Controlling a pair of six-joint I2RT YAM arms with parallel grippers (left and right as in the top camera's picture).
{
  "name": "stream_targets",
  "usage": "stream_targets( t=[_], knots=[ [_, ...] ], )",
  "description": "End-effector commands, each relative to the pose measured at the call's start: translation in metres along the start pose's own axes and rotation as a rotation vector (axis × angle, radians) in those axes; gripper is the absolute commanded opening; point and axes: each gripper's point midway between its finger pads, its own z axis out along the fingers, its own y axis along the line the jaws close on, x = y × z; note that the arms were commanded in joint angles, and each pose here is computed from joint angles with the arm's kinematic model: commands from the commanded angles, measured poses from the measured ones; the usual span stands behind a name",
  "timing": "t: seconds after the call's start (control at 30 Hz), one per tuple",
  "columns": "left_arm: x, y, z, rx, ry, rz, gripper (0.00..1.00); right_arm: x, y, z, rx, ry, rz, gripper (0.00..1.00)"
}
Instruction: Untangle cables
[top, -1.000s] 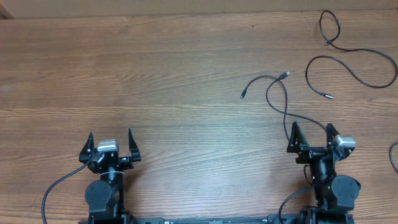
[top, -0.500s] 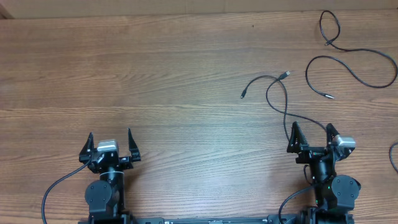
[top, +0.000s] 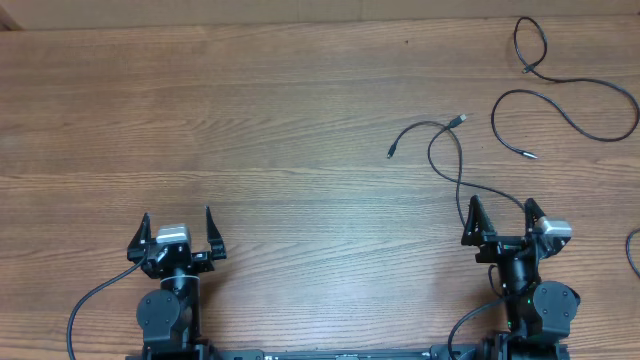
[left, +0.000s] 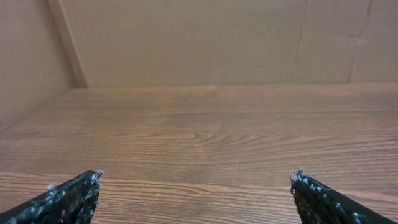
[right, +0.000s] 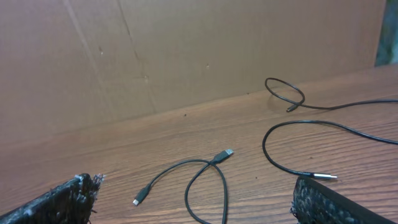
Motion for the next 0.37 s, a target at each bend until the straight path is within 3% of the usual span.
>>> stream_targets(
  t=[0.0, 0.33],
  knots=[
    [-0.0006, 0.0039, -0.0003, -0.020, -0.007, 0.011, 1.00, 0.0017, -0.0014, 0.0002, 0.004, -0.004, -0.001, 1.00],
    [-0.0006, 0.0039, -0.0003, -0.020, -0.007, 0.011, 1.00, 0.0020, -0.0015, 0.0002, 0.004, -0.003, -0.001, 1.00]
  ],
)
